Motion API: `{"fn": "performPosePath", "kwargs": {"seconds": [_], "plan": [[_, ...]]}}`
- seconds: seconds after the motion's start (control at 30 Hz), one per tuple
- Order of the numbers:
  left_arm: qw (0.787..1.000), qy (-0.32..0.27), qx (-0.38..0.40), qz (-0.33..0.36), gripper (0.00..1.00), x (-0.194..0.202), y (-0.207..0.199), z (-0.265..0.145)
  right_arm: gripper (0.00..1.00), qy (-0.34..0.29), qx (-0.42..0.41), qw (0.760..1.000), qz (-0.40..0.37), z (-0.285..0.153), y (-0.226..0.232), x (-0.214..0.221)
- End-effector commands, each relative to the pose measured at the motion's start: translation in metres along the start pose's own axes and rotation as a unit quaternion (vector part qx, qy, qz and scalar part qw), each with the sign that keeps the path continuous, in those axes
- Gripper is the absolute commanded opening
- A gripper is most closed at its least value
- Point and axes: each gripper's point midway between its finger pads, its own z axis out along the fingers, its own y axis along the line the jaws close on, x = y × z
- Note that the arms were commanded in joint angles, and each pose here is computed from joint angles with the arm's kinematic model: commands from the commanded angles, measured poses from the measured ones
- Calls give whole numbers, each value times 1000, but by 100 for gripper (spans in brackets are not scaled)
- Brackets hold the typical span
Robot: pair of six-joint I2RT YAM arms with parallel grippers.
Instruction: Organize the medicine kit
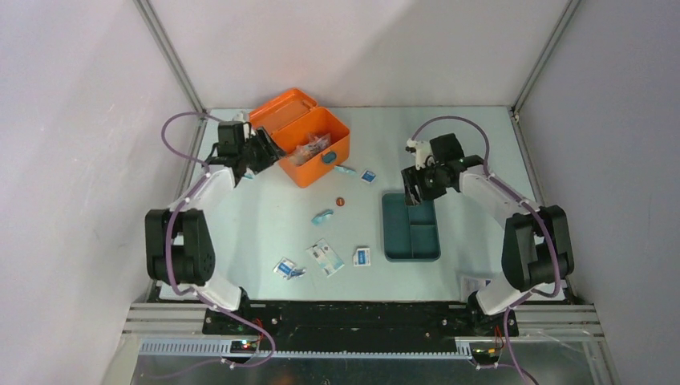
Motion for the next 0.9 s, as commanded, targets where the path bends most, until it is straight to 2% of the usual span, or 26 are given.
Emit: {"fn": "performPosePath", "kwargs": {"seconds": [0.0,0.2,0.47,0.8,0.87], "plan": [[999,5,6,-33,61,-6,-2,14,67,6,24,1000,16,6,-3,-7],[999,26,25,-20,62,-9,-8,35,70,28,24,999,3,22,3,1],[998,60,15,5,55,6,-10,68,68,41,20,999,13,27,5,7],[994,85,10,71,22,34,-34,81,67,30,12,999,7,22,8,7],[992,91,14,83,19,40,-41,83,67,27,11,1000,6,21,8,7]]}}
